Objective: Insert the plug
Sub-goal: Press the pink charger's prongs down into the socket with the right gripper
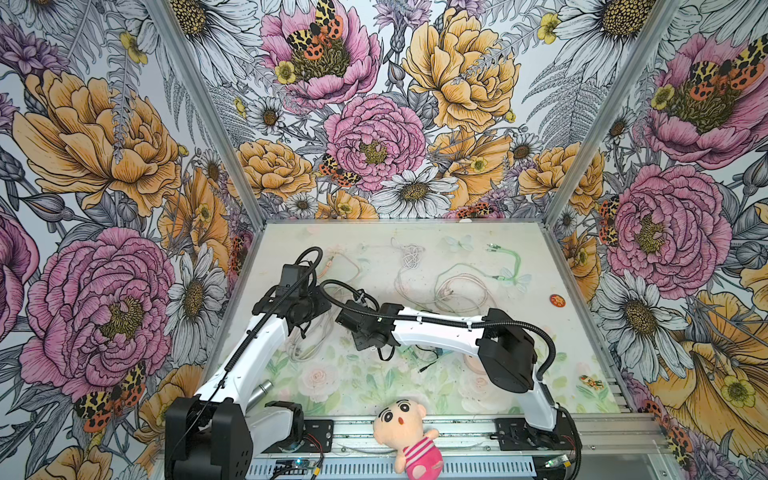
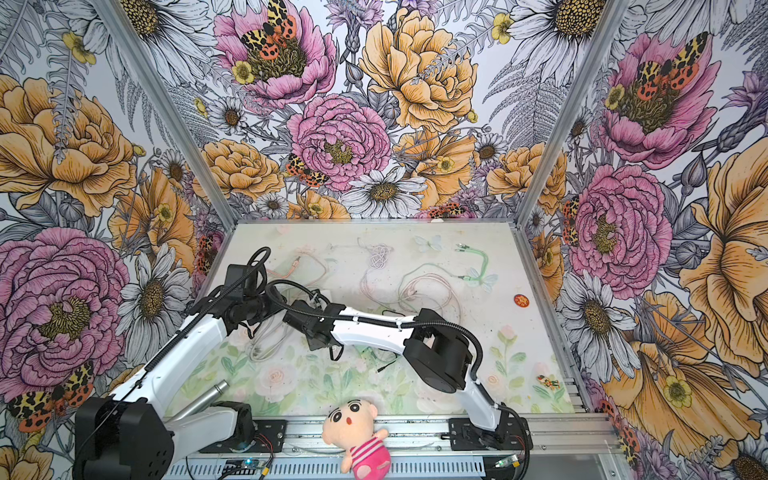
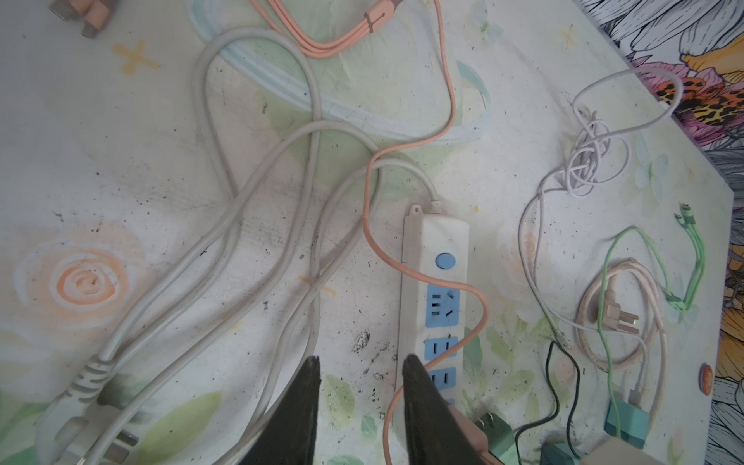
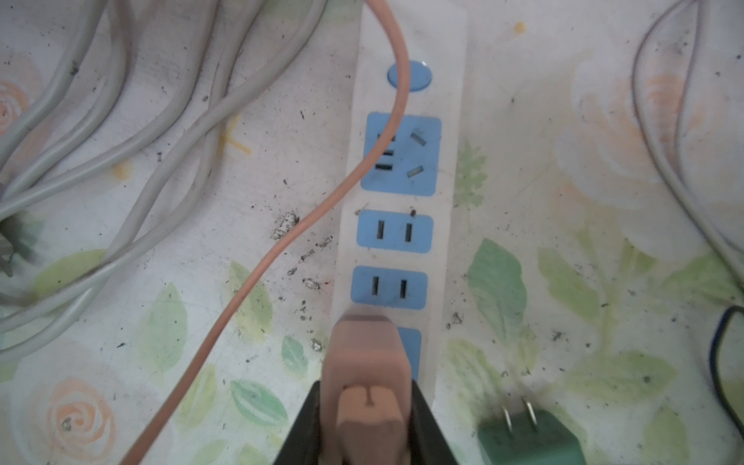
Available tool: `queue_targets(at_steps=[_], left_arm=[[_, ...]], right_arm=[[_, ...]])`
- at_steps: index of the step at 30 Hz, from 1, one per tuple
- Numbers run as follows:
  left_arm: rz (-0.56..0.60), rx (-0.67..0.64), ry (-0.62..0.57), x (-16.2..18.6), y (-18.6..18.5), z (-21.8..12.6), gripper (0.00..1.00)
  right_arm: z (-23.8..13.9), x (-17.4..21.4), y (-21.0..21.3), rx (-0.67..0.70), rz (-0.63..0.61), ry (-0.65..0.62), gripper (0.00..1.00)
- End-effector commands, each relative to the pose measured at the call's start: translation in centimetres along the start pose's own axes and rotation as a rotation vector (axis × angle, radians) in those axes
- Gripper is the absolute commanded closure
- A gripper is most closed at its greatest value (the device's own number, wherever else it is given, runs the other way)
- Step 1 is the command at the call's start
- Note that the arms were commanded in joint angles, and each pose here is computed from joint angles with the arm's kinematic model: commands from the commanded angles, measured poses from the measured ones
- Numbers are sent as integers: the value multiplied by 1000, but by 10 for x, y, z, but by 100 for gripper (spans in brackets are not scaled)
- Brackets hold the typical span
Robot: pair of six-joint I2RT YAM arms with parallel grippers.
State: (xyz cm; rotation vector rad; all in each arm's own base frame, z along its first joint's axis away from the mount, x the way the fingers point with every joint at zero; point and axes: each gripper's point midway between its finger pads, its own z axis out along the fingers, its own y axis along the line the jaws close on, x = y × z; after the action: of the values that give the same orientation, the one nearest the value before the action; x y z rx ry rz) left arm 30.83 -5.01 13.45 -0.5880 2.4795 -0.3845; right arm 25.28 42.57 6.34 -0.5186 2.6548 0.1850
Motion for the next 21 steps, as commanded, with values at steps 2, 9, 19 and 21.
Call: queue_targets(at_steps=[2,9,19,21], left_arm=[[-11,10,-1,2,1,-3,63],[-7,12,-6,0,1,-5,63],[-1,16,-8,0,1,-6,63],[-2,12,-10,0,2,-6,63]], right_arm=[[70,85,-25,45,-24,318,100],[69,83,-28,61,-26,308,100],[68,81,-26,56,-30,306,82],[64,78,-27,64,-31,291,81]])
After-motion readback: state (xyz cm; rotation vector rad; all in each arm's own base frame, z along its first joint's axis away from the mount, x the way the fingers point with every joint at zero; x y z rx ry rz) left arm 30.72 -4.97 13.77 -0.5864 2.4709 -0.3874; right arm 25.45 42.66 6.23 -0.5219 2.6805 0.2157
